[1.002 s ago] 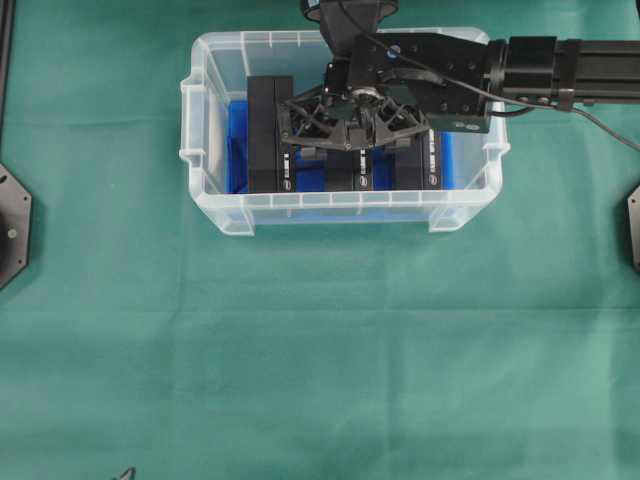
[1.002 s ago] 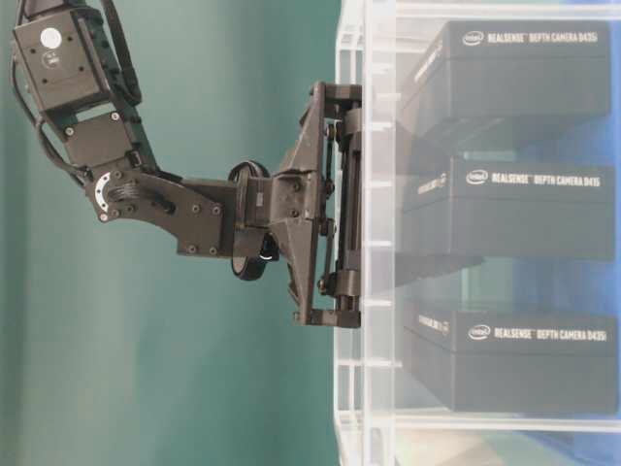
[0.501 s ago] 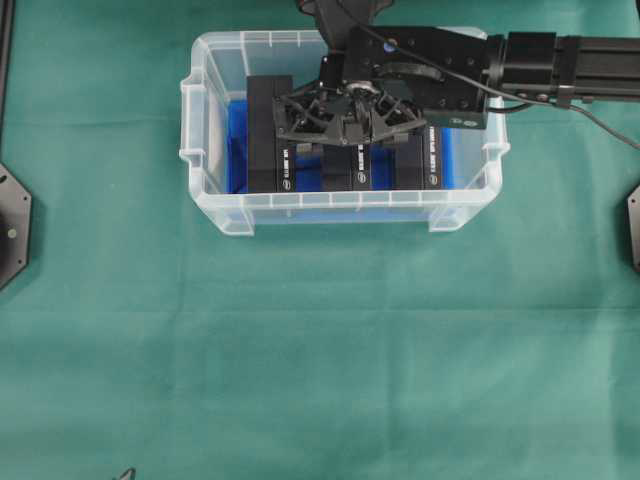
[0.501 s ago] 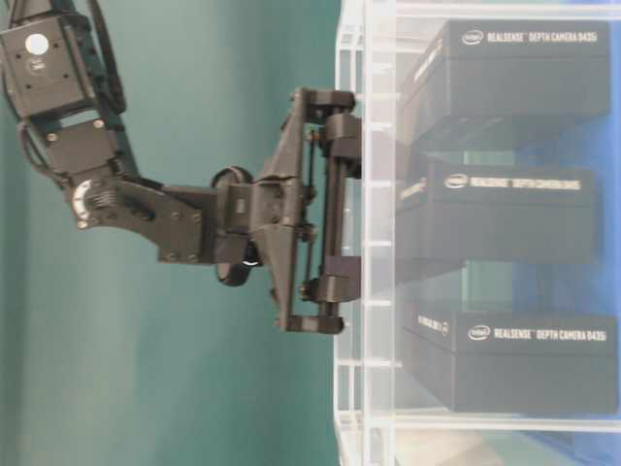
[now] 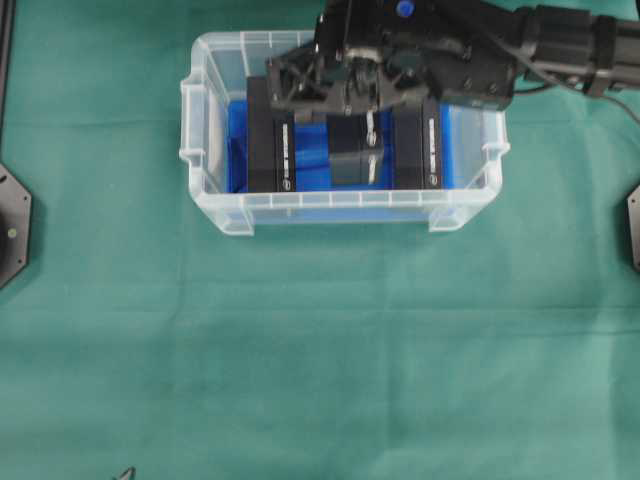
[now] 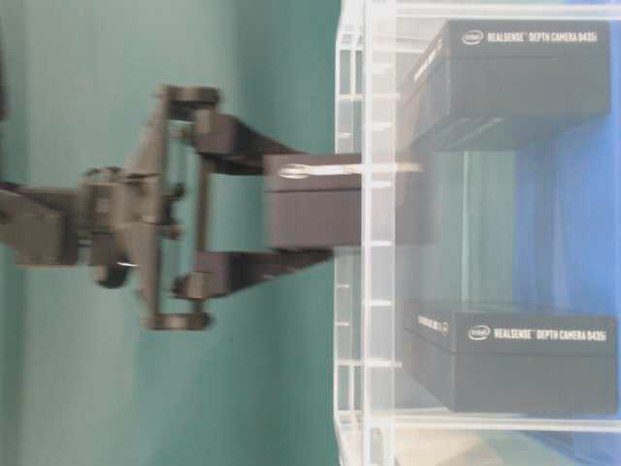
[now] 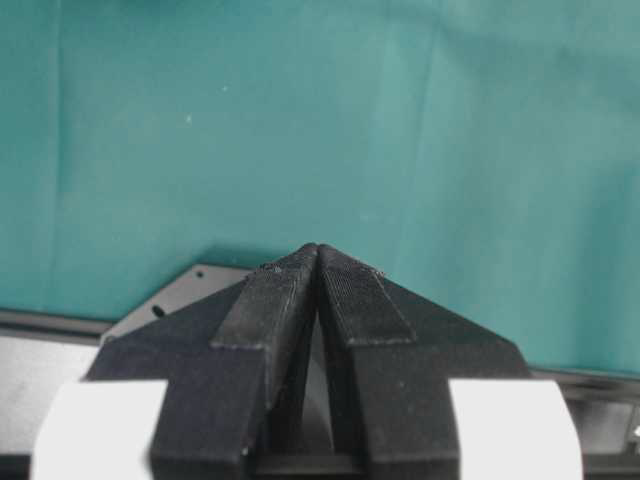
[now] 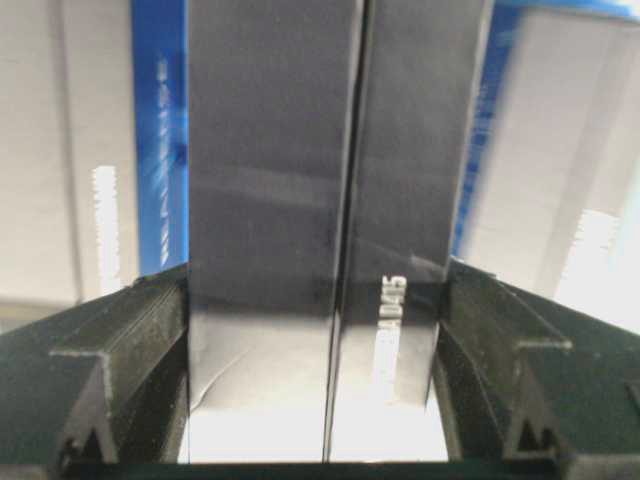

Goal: Take the box out of the case with the right arm.
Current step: 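Lower the right gripper around the middle box and close on it, then lift the gripped middle box upward out of the case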

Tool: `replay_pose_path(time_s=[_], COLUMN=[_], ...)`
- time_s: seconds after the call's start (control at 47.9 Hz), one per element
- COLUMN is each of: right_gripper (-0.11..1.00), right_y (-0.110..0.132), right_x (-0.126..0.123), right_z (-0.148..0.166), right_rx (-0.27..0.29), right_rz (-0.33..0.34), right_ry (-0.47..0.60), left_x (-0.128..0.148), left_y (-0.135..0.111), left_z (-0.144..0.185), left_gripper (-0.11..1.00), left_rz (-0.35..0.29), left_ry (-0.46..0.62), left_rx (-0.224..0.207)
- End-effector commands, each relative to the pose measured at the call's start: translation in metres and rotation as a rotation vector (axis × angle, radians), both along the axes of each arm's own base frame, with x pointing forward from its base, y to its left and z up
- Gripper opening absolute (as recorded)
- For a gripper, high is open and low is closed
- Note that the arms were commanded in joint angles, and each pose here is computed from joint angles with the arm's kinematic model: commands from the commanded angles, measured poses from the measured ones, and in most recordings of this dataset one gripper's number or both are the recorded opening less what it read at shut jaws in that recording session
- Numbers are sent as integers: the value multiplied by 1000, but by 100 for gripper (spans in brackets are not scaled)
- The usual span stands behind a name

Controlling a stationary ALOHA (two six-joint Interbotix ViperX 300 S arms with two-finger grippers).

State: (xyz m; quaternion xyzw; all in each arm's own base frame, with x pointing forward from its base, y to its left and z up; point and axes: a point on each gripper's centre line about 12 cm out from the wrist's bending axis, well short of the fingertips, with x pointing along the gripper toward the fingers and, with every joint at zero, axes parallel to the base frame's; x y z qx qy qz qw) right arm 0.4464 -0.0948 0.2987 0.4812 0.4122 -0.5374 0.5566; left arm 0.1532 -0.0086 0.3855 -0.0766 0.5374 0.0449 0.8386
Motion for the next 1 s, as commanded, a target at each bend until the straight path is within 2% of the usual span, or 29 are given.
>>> replay_pose_path(time_s=[0.0, 0.292, 0.439, 0.981], right_gripper=[66, 66, 66, 66], right_y=[3, 12, 17, 21], right_x=[-13, -20, -22, -24], right_z=[53, 98, 111, 118], right_rx=[-47, -143, -167, -178], right_rz=[-3, -14, -15, -12], right_ry=[-76, -96, -110, -115], left_x=[1, 1, 1, 1], left_y=[0, 0, 0, 0], left_z=[6, 6, 6, 6], left_gripper=[0, 0, 0, 0], left_rz=[-3, -3, -2, -1], left_ry=[-20, -20, -20, -19], left_rx=[2, 2, 1, 1])
